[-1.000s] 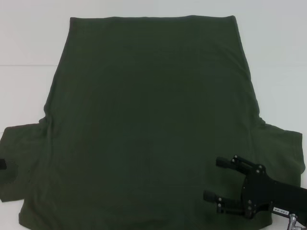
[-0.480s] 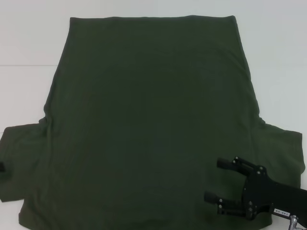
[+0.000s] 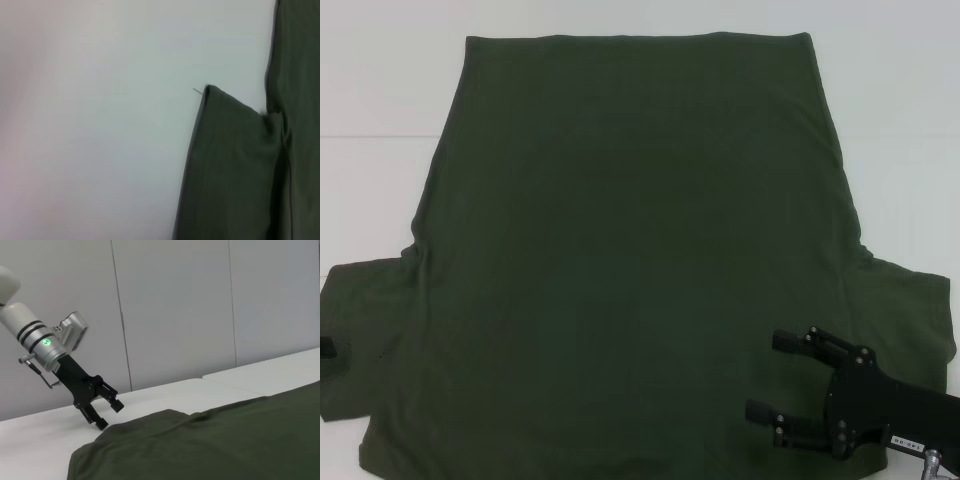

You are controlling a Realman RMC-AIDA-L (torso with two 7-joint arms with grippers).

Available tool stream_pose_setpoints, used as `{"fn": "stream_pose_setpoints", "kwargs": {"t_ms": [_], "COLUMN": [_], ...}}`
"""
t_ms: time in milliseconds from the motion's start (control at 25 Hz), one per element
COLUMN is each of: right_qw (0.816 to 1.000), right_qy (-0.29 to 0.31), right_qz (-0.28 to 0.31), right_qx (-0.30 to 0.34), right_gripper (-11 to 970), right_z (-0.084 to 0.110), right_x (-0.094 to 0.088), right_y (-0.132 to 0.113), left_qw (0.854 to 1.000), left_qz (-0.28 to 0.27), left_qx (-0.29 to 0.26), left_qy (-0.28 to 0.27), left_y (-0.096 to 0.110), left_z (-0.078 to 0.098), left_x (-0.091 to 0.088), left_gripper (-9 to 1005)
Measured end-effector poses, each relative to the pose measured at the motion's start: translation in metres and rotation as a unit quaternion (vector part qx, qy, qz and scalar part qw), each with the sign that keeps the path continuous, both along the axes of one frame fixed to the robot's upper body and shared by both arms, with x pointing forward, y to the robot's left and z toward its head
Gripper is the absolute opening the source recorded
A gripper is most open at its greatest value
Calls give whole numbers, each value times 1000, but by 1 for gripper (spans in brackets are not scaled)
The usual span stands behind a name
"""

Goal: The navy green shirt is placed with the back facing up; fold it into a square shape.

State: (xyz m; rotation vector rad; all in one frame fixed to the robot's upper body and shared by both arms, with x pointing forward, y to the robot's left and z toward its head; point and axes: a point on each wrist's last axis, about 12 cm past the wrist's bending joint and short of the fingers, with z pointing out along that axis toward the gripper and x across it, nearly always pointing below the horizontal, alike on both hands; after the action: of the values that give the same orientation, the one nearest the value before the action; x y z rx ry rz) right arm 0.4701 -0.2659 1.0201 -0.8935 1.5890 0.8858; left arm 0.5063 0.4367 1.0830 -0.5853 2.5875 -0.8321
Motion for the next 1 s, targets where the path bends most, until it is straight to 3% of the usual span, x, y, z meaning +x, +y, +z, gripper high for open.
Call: {"fn": "stream_pose_setpoints", "kwargs": {"t_ms": [1000], "right_qw": [1000], "right_qy": [0], "right_qz": [2], "right_qx": [1], "right_gripper": [944], "right_z": [0], "right_x": [1], "right_y": [1], "left_qw": [1000], "left_qz": [-6], "left_qx": [-23], "left_qy": [8], "left_y": [-13], "left_z": [-3], "left_x": [9], "left_gripper": [882]}}
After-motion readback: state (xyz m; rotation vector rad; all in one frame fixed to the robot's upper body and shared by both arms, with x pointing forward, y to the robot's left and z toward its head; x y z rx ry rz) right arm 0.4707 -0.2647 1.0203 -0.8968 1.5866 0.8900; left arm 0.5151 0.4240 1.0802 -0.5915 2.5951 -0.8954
